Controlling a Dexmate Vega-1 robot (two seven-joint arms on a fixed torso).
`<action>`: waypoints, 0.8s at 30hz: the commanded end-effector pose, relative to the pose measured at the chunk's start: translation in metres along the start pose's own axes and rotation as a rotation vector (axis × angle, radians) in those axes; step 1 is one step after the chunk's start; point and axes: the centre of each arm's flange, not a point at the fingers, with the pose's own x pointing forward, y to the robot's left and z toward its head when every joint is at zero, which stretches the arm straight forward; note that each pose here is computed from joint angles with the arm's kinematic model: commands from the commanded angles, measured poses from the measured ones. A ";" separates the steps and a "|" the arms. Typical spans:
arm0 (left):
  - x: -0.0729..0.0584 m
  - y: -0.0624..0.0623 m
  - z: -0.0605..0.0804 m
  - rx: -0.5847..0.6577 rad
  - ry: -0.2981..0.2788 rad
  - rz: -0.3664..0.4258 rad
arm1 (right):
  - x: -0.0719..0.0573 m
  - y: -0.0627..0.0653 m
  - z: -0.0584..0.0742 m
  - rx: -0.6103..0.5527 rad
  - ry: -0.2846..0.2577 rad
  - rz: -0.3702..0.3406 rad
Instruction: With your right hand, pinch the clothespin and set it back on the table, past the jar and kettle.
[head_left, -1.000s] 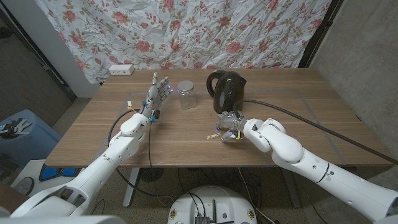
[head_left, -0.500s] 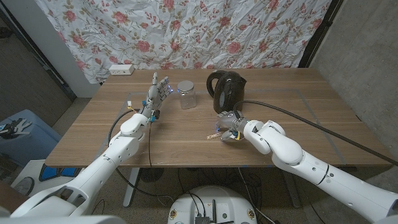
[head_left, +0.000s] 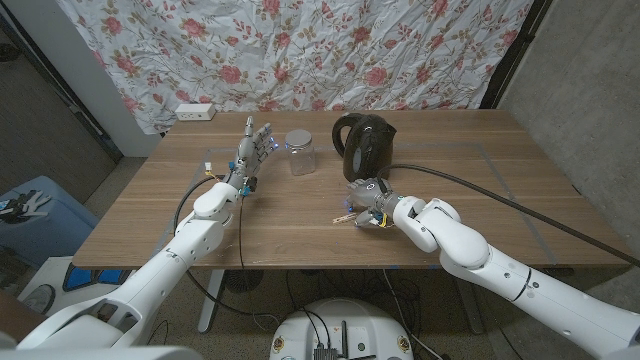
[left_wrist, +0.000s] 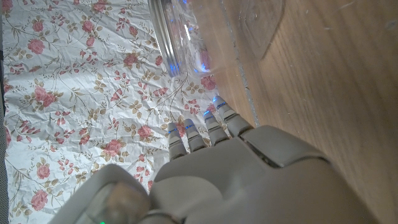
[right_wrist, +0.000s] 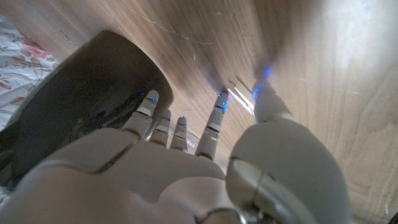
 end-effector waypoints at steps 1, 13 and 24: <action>0.000 0.000 0.000 0.000 0.000 0.000 | 0.000 0.005 0.000 0.002 -0.015 -0.069; 0.000 0.000 0.000 0.000 0.000 0.000 | -0.004 0.014 -0.001 0.018 -0.032 -0.129; 0.000 0.000 0.000 0.000 0.000 0.000 | -0.004 0.021 -0.001 0.039 -0.040 -0.163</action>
